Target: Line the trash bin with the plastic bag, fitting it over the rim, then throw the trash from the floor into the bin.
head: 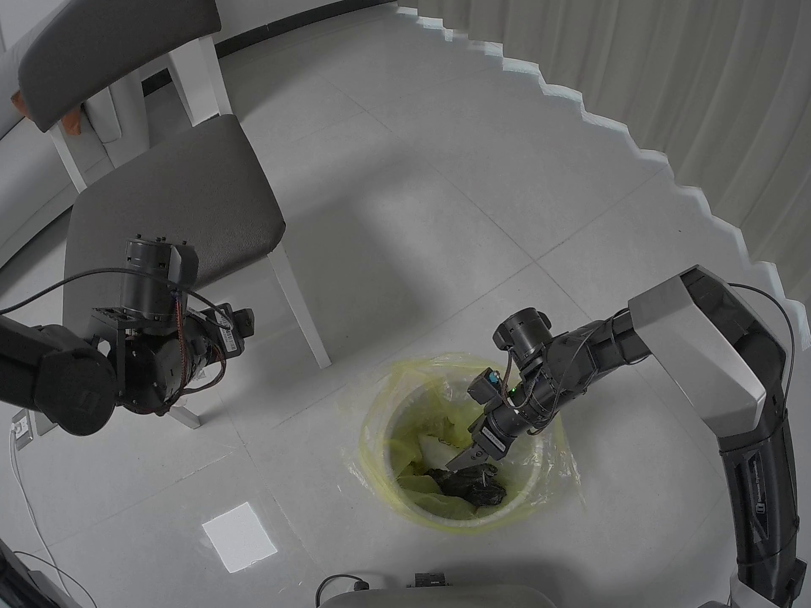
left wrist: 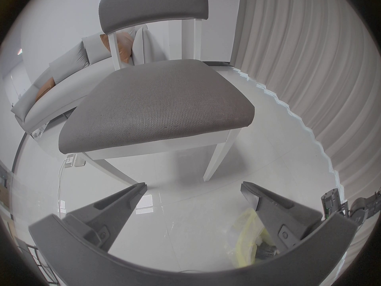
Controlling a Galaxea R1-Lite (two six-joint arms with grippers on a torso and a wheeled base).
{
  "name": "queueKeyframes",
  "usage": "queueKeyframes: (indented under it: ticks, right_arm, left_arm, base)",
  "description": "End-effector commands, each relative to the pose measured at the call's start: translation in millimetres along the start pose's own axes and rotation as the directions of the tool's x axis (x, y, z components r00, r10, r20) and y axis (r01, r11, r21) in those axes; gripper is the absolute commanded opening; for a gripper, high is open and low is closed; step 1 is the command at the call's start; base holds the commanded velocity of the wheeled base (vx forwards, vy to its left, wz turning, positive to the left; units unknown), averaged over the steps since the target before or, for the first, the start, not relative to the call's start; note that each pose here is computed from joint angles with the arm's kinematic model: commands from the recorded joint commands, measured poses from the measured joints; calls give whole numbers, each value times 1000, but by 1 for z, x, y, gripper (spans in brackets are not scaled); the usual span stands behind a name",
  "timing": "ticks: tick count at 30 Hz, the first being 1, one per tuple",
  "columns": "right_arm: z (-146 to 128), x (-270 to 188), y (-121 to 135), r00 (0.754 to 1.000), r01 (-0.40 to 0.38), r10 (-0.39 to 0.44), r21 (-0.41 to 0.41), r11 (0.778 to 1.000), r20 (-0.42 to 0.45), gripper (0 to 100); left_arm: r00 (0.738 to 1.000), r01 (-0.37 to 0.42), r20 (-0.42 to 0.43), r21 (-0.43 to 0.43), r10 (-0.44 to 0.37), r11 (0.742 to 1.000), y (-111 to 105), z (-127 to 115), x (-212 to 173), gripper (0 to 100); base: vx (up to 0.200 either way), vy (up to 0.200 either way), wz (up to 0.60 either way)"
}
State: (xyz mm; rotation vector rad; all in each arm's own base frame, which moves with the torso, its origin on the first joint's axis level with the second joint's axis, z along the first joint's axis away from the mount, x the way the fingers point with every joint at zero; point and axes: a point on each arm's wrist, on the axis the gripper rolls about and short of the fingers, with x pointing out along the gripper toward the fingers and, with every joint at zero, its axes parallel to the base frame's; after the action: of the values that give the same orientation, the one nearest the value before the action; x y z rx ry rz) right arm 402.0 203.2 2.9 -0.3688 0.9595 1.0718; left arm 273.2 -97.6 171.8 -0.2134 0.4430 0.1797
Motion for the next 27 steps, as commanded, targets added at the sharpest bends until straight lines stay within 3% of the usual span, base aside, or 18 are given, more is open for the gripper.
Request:
queueKeyframes:
  ticks: [1, 18, 20, 23, 27]
  right_arm:
    - [5, -12, -1, 1000, 15, -15, -9, 1000, 23, 100]
    - [16, -95, 7, 986, 113, -106, -53, 992, 129, 100]
    - [11, -123, 14, 979, 145, -137, -43, 989, 149, 100]
    - [8, -127, 16, 980, 146, -139, -39, 988, 146, 100]
    - [-19, -133, 16, 986, 136, -138, 29, 990, 91, 100]
  left_arm:
    - [1000, -1, -1, 1, 1, 1000, 0, 0, 1, 100]
    - [999, -14, 40, -29, 15, 999, 9, 12, -6, 100]
    - [998, -20, 56, -44, 22, 999, 15, 17, -13, 100]
    - [998, -19, 55, -41, 21, 999, 16, 16, -15, 100]
    - [999, -20, 48, -41, 22, 999, 18, 13, -17, 100]
  base:
    - [0, 0, 0]
    - [0, 0, 0]
    - [0, 0, 0]
    - [0, 0, 0]
    - [0, 0, 0]
